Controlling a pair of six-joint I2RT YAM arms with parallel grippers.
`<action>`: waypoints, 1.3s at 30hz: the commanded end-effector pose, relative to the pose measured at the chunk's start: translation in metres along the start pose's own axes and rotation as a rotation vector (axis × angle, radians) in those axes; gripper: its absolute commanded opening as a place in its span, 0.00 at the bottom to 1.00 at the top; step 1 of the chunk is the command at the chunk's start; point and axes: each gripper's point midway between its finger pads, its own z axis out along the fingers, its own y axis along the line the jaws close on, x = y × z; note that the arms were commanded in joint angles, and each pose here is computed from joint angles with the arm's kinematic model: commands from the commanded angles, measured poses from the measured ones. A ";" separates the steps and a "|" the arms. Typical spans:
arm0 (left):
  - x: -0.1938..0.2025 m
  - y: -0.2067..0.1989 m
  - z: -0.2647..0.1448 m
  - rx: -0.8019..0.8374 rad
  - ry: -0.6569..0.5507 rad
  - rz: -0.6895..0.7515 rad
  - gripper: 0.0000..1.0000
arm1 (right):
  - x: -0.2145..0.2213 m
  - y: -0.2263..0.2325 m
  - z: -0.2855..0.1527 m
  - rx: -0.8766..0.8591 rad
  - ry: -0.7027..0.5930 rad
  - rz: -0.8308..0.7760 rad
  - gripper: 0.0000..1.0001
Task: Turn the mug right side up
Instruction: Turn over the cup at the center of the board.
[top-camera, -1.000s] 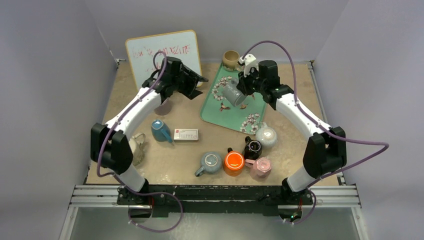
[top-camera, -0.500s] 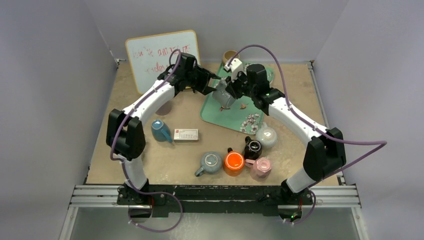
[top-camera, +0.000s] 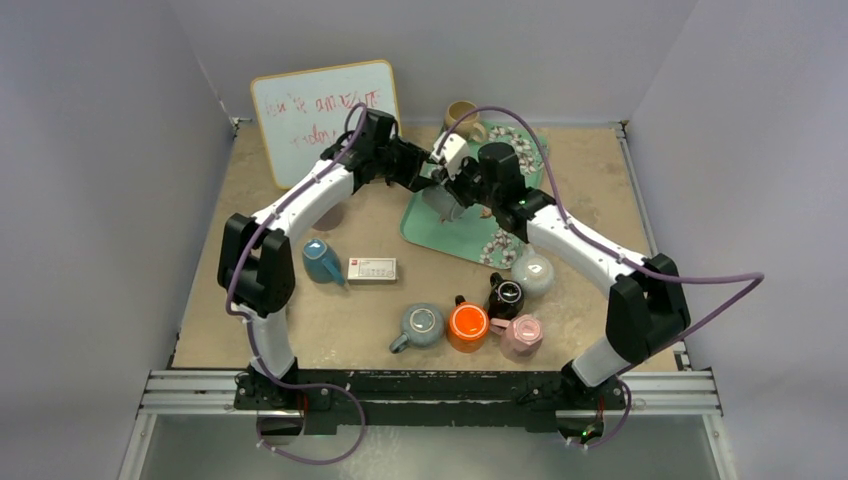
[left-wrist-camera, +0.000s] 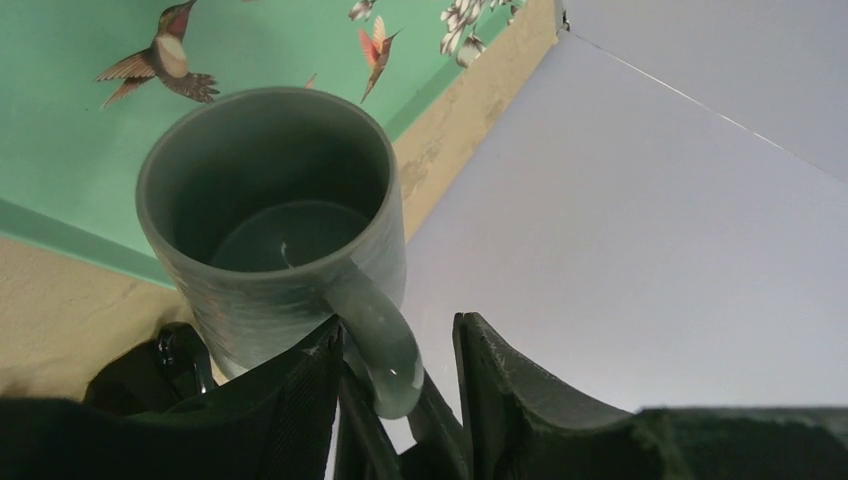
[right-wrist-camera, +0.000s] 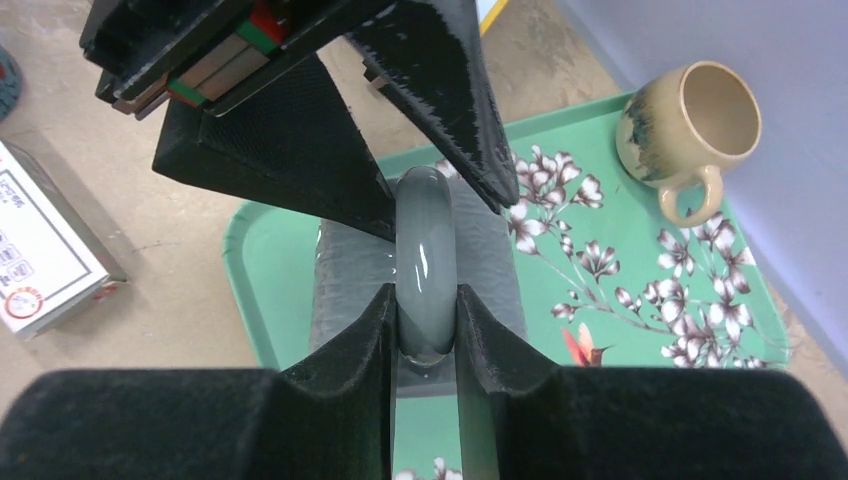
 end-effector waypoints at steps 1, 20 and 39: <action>0.012 -0.013 -0.011 0.036 0.035 -0.040 0.42 | -0.068 -0.015 -0.018 0.102 -0.243 -0.147 0.00; 0.016 0.029 -0.004 -0.073 0.044 -0.061 0.32 | -0.079 0.019 -0.019 0.152 -0.329 -0.396 0.00; 0.013 0.007 -0.005 0.080 0.036 0.041 0.00 | -0.048 0.028 -0.014 0.140 -0.286 -0.401 0.17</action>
